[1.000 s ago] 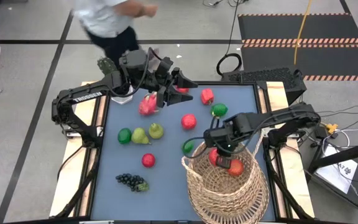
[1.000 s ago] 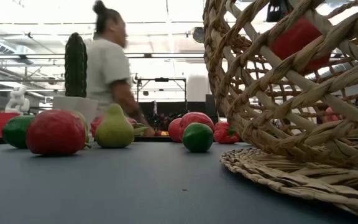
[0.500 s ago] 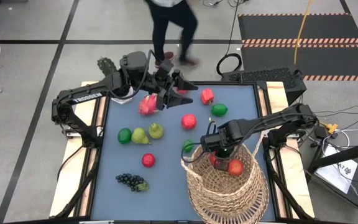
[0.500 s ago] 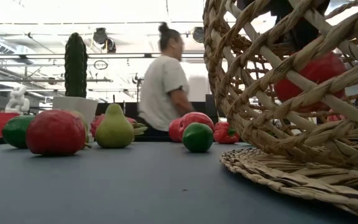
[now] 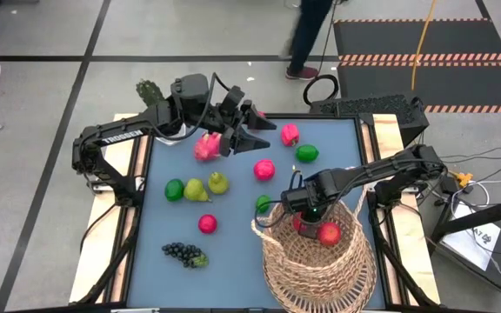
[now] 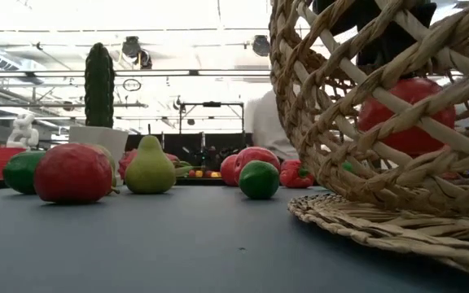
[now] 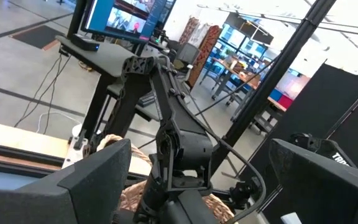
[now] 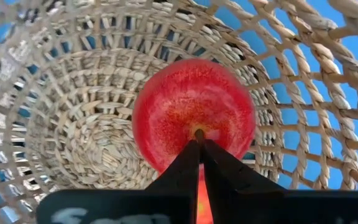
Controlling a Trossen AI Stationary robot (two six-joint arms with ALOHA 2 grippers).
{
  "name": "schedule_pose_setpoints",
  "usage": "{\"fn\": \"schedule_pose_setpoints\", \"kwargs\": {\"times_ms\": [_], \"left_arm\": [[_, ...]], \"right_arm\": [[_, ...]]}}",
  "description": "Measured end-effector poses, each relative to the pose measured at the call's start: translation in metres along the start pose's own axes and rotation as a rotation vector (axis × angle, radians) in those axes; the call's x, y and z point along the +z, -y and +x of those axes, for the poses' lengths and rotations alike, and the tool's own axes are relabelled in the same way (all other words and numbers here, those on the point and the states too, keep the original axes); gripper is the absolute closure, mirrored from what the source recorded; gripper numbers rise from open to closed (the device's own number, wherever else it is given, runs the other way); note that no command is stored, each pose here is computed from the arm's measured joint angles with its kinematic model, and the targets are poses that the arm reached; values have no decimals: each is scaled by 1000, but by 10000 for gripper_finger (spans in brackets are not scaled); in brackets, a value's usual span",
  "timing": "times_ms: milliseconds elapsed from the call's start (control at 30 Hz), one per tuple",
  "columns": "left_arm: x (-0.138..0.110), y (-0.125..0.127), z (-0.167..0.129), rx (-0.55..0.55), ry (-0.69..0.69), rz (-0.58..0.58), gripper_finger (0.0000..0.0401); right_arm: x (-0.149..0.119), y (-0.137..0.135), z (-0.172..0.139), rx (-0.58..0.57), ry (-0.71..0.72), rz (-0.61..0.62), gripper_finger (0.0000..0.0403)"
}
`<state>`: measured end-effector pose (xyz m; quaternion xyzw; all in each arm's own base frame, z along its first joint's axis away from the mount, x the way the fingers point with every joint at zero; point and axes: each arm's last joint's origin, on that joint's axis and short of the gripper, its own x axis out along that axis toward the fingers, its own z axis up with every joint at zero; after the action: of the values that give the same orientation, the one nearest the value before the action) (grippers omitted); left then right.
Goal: Build produce basket
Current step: Put the red apple into the brown basket
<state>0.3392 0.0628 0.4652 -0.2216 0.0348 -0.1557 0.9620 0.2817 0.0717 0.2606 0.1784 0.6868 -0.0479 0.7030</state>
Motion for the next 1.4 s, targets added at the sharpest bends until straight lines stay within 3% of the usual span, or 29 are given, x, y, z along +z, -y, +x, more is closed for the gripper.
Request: {"fn": "schedule_pose_setpoints", "kwargs": {"times_ms": [533,733,1000,1233,1400], "left_arm": [[0,0,0,8,4,4,23],[0,0,0,13,7,3,23],[0,-1,0,37,16,3,23],[-4,-5,0,135,-1,-30,23],[-13,-2,4,219,-34,20,23]], "right_arm": [[-3,0,-5,8,11,-6,292],[-15,1,-26,96,54,-20,274],[-42,10,-70,204,224,-58,273],[-70,19,-115,368,471,-83,273],[-90,28,-141,455,632,-73,275]]}}
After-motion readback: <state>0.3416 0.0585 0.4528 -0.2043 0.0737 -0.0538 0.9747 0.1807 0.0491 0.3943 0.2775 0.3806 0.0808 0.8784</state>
